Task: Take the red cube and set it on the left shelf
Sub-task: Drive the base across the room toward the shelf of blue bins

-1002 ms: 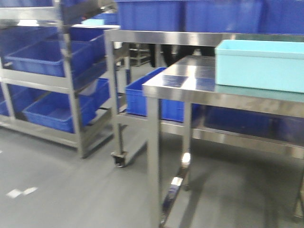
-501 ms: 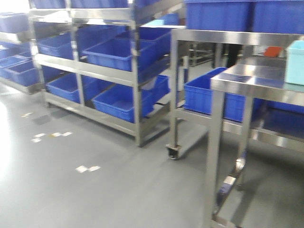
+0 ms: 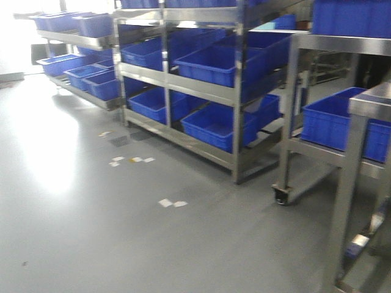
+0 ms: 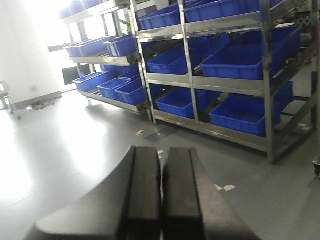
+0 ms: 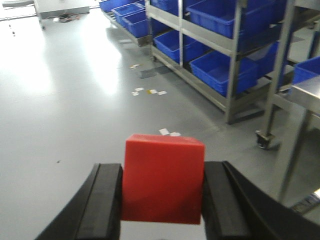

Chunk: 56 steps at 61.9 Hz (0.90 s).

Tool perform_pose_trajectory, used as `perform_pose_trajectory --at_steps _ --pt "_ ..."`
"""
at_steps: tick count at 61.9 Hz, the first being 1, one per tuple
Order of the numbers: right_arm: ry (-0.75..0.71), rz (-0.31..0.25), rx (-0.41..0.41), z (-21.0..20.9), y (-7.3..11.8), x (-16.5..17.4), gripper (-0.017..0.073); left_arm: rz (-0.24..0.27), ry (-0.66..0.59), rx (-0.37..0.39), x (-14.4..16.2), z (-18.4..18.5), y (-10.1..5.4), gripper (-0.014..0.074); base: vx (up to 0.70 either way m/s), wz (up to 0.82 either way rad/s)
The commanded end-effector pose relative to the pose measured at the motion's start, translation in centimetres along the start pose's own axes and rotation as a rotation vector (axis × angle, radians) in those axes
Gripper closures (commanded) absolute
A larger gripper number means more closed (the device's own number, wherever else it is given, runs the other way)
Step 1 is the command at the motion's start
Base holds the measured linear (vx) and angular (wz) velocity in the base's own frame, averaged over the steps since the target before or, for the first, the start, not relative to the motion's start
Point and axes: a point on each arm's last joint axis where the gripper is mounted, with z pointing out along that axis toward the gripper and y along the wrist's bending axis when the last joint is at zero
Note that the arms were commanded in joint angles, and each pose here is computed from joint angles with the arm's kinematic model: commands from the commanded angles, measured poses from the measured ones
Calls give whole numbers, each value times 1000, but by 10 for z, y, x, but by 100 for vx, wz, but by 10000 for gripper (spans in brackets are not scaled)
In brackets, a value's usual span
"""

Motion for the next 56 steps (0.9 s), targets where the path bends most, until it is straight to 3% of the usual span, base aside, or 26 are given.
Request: perform_pose_trajectory --at_steps 1,56 --pt "-118 -19 -9 -2 1 -17 502 -4 -71 -9 -1 0 0 488 -1 100" --pt "-118 -19 -9 -2 1 -17 502 -4 -71 -9 -1 0 0 488 13 46"
